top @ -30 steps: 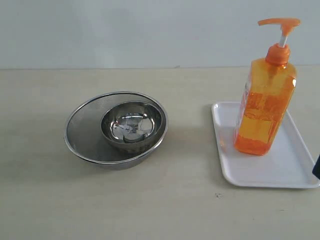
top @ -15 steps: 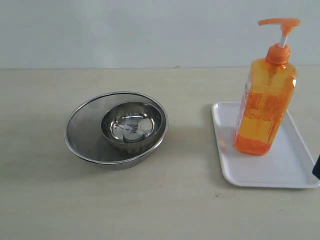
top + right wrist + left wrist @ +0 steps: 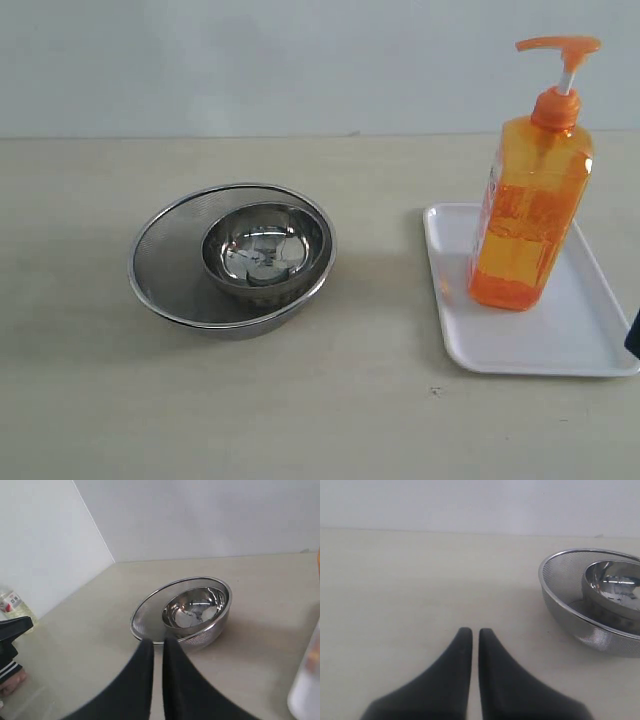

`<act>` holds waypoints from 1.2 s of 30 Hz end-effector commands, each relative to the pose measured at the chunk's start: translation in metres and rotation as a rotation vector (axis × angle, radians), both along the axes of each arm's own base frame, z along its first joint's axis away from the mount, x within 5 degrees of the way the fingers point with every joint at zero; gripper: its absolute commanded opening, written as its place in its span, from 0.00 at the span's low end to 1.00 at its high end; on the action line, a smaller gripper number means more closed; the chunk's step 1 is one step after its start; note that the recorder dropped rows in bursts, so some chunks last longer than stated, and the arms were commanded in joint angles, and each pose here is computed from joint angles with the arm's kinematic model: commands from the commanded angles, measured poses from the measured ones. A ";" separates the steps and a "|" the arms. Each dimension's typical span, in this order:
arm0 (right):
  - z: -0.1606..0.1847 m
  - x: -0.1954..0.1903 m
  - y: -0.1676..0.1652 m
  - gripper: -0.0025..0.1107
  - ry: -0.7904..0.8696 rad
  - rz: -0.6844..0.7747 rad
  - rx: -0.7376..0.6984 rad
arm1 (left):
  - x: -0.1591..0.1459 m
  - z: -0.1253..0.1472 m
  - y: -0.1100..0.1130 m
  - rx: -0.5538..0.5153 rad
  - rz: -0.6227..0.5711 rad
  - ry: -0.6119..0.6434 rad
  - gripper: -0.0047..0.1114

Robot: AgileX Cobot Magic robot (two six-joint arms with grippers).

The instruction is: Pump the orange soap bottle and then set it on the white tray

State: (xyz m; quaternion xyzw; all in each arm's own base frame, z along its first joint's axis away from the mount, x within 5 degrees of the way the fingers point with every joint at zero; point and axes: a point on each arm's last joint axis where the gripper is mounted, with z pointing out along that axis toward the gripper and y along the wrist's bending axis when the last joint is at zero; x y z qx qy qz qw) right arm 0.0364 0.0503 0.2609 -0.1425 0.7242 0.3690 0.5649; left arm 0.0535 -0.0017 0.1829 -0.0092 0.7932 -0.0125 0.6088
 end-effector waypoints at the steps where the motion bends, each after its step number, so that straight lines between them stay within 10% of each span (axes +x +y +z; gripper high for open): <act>1: 0.000 -0.001 0.000 0.05 -0.007 -0.001 -0.003 | 0.000 -0.001 0.000 -0.001 0.004 -0.005 0.08; 36: 0.005 0.012 -0.022 0.05 -0.134 -0.435 -0.066 | 0.000 -0.001 0.000 -0.001 0.004 -0.007 0.08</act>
